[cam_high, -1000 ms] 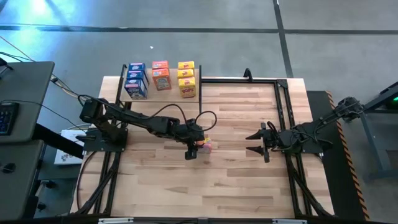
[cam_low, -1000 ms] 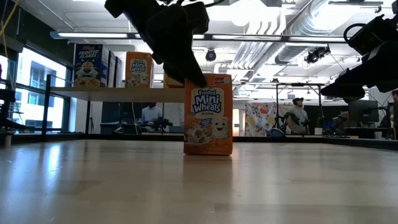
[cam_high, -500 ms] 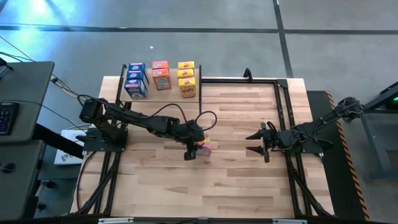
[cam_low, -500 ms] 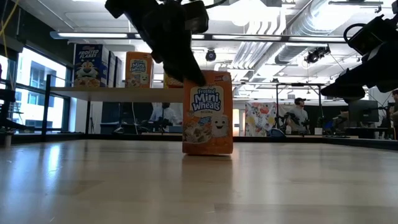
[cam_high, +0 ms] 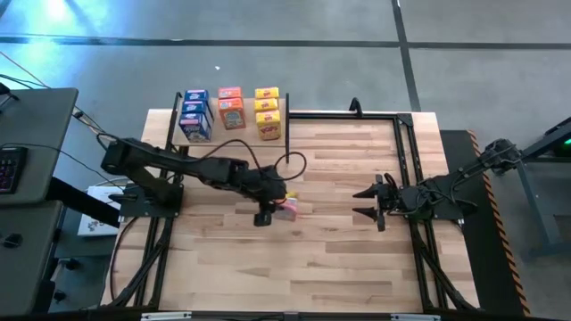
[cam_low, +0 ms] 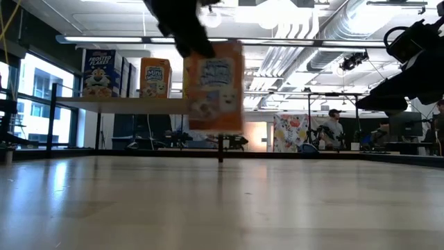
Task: Stack cereal on shelf
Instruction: Put the orange cereal box on the shelf aligned with the other orange cereal boxes
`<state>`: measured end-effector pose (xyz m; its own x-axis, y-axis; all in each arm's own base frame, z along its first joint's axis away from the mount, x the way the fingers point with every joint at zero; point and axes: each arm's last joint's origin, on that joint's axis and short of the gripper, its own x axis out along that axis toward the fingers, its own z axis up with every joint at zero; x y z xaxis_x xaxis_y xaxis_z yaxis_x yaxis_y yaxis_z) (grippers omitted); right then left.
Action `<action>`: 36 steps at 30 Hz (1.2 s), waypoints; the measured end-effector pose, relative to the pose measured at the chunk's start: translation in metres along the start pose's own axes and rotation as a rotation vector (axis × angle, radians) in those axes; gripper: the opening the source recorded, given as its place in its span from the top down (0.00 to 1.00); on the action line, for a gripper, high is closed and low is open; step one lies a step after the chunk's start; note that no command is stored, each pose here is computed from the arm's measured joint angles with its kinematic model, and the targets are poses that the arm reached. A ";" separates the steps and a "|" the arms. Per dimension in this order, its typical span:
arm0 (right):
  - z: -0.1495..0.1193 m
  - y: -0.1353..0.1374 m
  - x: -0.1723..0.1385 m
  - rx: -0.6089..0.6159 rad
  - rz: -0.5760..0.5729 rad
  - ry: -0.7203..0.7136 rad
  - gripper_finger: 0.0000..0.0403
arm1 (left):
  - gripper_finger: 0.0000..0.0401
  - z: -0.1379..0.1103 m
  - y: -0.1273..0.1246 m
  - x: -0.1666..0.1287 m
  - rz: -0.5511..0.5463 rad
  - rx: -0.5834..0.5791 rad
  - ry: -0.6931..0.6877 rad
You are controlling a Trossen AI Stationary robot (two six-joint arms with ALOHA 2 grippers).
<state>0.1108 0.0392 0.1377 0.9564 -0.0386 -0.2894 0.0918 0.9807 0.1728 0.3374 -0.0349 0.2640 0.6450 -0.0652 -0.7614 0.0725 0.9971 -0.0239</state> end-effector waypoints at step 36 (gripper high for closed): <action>-0.002 0.000 0.000 -0.006 0.006 0.023 0.45 | 0.61 -0.038 0.044 -0.150 0.256 -0.016 0.000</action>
<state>0.1101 0.0392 0.1356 0.9504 -0.0283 -0.3098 0.0844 0.9820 0.1692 0.2149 0.0198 0.3520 0.6404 0.1899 -0.7442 -0.1058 0.9815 0.1595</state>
